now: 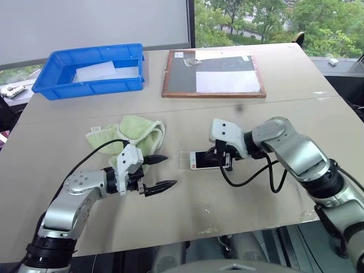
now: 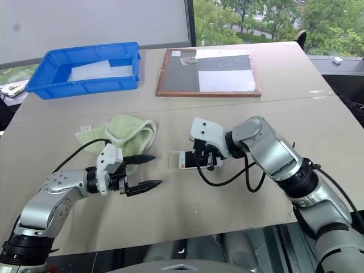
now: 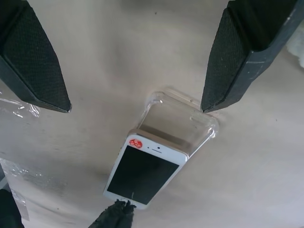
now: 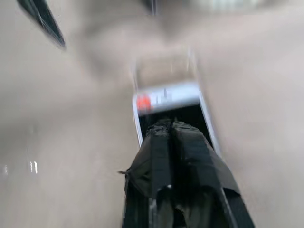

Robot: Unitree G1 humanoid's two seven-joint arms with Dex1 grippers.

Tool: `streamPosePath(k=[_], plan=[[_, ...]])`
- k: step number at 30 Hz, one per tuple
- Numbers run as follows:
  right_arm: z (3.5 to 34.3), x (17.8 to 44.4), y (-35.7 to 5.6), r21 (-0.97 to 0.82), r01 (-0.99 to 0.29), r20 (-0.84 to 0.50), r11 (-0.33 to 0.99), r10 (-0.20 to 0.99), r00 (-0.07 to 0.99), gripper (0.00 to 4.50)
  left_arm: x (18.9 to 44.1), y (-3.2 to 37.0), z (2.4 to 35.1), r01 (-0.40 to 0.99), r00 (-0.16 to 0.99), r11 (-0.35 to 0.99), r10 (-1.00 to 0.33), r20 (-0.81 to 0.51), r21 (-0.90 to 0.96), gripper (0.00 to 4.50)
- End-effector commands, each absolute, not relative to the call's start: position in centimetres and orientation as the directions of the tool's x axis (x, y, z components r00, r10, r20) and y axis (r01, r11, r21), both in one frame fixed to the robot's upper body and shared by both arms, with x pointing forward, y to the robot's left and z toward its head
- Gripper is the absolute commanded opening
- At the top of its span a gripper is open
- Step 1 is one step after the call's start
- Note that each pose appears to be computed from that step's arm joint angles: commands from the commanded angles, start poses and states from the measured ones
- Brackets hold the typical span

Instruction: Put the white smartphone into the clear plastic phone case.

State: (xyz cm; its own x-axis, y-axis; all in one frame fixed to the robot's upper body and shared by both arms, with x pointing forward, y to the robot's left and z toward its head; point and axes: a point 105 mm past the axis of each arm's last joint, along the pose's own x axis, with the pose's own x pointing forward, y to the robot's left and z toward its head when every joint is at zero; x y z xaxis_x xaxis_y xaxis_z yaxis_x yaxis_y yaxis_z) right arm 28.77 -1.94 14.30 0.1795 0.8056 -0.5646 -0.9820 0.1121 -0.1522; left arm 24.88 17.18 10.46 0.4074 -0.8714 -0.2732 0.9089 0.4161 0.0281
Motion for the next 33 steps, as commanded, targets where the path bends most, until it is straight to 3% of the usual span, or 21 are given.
streamPosePath(k=[1, 9, 19, 23, 25, 27, 33], plan=[[12.8, 29.5, -1.9, -0.146, -0.981, -0.533, 0.125, 0.826, 0.184, 0.07, 24.8, 17.0, 11.5, 0.912, 0.407, 0.405, -0.877, -0.257, 0.063, 4.50], [9.4, 32.2, -2.8, -0.240, -0.957, -0.607, 0.164, 0.743, 0.280, 0.07, 24.7, 16.9, 11.5, 0.913, 0.405, 0.405, -0.877, -0.258, 0.058, 4.50], [7.0, 31.2, -2.5, -0.206, -0.976, -0.673, 0.069, 0.715, 0.192, 0.07, 25.0, 16.6, 11.6, 0.912, 0.408, 0.406, -0.877, -0.254, 0.059, 4.50], [10.1, 32.2, -1.4, -0.199, -0.966, -0.526, 0.167, 0.813, 0.249, 0.07, 25.1, 16.6, 11.7, 0.911, 0.410, 0.408, -0.876, -0.253, 0.061, 4.50], [13.8, 32.0, -0.6, -0.108, -0.973, -0.360, 0.203, 0.904, 0.229, 0.07, 25.1, 16.7, 11.7, 0.910, 0.411, 0.410, -0.876, -0.253, 0.061, 4.50], [15.8, 31.1, -0.7, -0.097, -0.980, -0.295, 0.174, 0.935, 0.195, 0.07, 25.0, 16.7, 11.7, 0.911, 0.410, 0.409, -0.876, -0.255, 0.059, 4.50], [14.9, 27.1, -1.3, -0.041, -0.999, -0.386, 0.005, 0.922, 0.021, 0.07, 24.9, 16.9, 11.7, 0.912, 0.406, 0.407, -0.877, -0.257, 0.053, 4.50]])
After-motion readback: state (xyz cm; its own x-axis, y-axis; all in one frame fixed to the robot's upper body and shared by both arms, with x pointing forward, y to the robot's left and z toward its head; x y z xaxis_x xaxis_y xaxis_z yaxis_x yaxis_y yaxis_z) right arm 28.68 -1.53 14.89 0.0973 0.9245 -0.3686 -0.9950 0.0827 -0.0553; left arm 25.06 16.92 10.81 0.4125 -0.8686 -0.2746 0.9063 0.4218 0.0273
